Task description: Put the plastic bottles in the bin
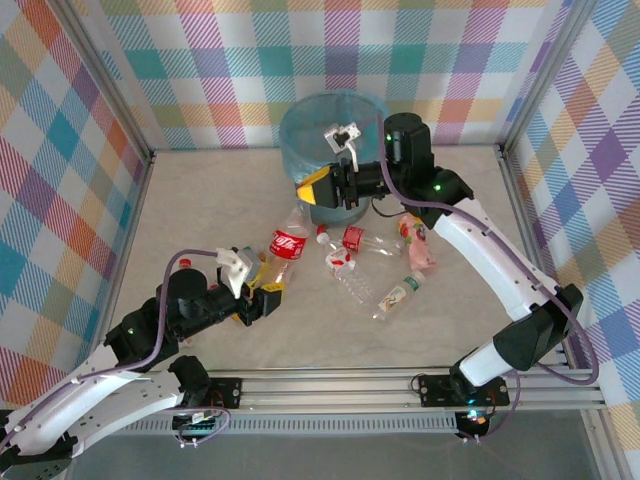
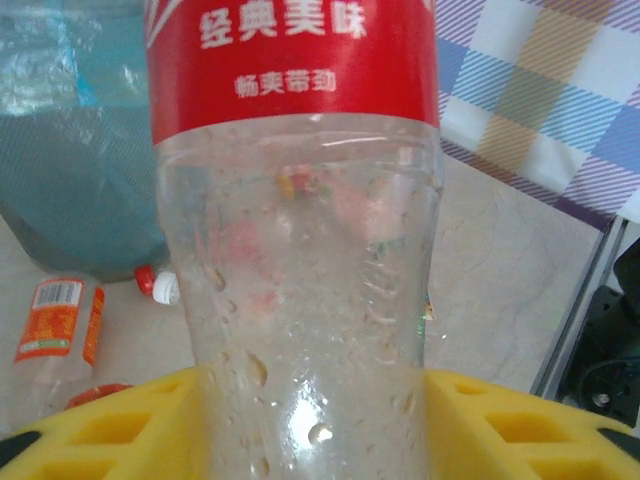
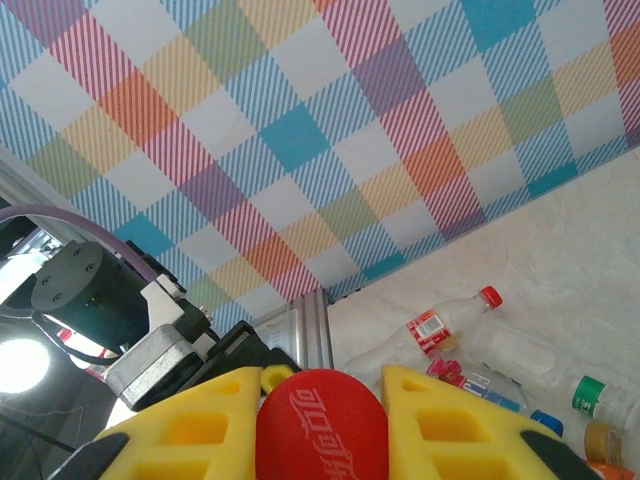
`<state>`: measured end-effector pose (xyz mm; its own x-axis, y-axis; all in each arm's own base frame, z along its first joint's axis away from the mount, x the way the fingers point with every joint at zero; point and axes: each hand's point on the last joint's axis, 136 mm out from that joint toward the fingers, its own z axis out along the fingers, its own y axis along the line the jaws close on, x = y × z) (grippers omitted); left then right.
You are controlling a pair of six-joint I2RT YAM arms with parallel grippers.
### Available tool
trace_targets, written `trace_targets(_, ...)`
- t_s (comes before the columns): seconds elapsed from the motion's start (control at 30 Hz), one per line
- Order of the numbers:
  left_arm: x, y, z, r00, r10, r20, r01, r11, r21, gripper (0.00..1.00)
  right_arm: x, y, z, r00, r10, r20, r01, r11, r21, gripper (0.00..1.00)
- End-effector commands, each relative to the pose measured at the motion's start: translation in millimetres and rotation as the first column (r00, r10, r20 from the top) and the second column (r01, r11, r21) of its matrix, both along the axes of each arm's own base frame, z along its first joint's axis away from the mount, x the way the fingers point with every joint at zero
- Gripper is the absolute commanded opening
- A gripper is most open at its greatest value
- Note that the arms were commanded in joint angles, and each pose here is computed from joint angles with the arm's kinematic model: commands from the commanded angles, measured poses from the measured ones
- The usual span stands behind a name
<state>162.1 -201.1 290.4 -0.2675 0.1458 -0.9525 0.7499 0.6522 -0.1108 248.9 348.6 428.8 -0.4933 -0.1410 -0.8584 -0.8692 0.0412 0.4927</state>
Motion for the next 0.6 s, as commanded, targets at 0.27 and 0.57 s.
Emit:
trace_targets(0.27, 3.7, 34.8, 42.6, 0.982, 0.142, 0.127, -0.131, 0.987, -0.091, 1.00, 29.1, -18.2, 80.4, 0.940, -0.251, 0.230, 0.248, 0.968, 0.042, 0.04)
trace_targets(0.57, 23.8, 64.6, 63.5, 0.932, 0.357, 0.067, -0.348, 0.930, -0.118, 0.99, 104.1, -58.6, 150.1, 0.622, -0.595, 0.510, 0.610, 0.776, 0.162, 0.00)
